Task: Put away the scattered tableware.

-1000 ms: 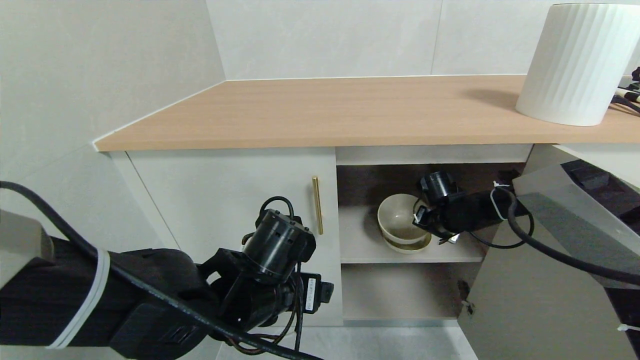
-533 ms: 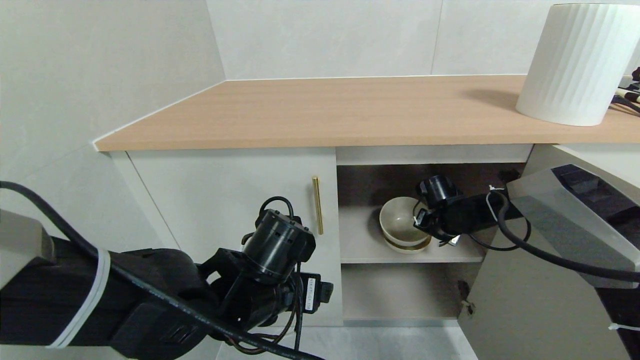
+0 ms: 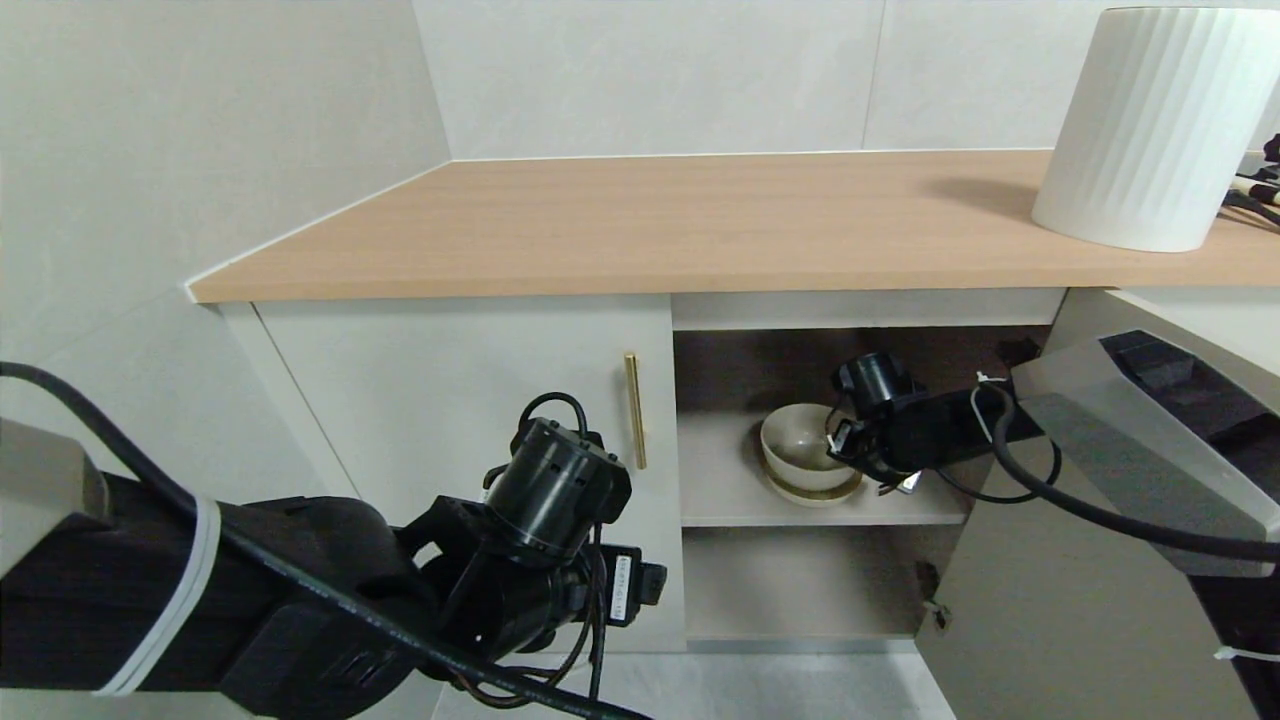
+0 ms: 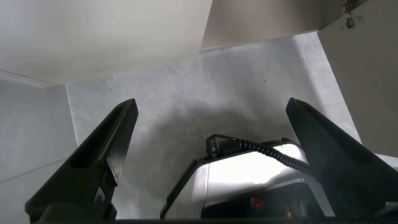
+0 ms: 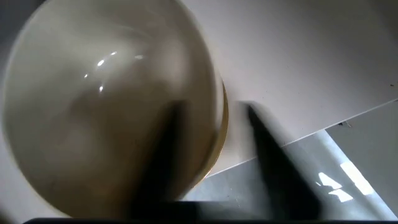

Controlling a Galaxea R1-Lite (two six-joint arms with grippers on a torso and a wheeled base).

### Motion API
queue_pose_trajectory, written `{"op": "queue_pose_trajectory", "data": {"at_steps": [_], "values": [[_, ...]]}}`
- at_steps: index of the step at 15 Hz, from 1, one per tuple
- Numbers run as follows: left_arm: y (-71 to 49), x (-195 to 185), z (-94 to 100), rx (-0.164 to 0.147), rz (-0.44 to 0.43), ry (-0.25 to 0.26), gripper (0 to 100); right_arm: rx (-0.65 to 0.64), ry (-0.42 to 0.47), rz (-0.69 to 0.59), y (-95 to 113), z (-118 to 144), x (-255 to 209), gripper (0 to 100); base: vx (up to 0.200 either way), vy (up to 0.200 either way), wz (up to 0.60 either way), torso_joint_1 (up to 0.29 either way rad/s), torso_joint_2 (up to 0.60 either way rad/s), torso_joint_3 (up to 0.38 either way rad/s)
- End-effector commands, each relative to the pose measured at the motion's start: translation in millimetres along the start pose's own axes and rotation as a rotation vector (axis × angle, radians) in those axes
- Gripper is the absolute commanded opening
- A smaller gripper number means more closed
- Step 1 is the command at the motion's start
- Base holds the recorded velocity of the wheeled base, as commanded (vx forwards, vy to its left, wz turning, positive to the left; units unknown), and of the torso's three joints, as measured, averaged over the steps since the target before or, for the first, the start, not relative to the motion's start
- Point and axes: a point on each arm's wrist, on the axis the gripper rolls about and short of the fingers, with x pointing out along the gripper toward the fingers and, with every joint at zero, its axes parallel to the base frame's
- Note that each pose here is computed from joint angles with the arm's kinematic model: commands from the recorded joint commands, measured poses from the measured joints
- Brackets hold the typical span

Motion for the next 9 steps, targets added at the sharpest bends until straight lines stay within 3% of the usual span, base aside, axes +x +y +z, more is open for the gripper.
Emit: {"op": "queue_pose_trajectory", "data": {"at_steps": [1, 5, 8, 9], "values": [[-0.1, 0, 0.1, -0.001, 0.000, -0.001, 100, -0.001, 0.001, 0.001, 0, 0, -1, 100, 0.000, 0.000, 0.00, 0.000, 0.00, 0.000], [1.9, -3, 2.7, -0.012, -0.001, -0.012, 100, -0.011, 0.012, -0.005, -2, -3, -7, 100, 0.000, 0.000, 0.00, 0.000, 0.00, 0.000], [16.9, -33, 15.5, -0.052, -0.014, -0.092, 100, -0.053, 0.050, 0.017, -8, -6, -44, 100, 0.000, 0.000, 0.00, 0.000, 0.00, 0.000], [24.1, -43, 14.6, -0.033, -0.006, -0.111, 100, -0.095, 0.079, 0.048, -12, -7, -65, 100, 0.000, 0.000, 0.00, 0.000, 0.00, 0.000]]}}
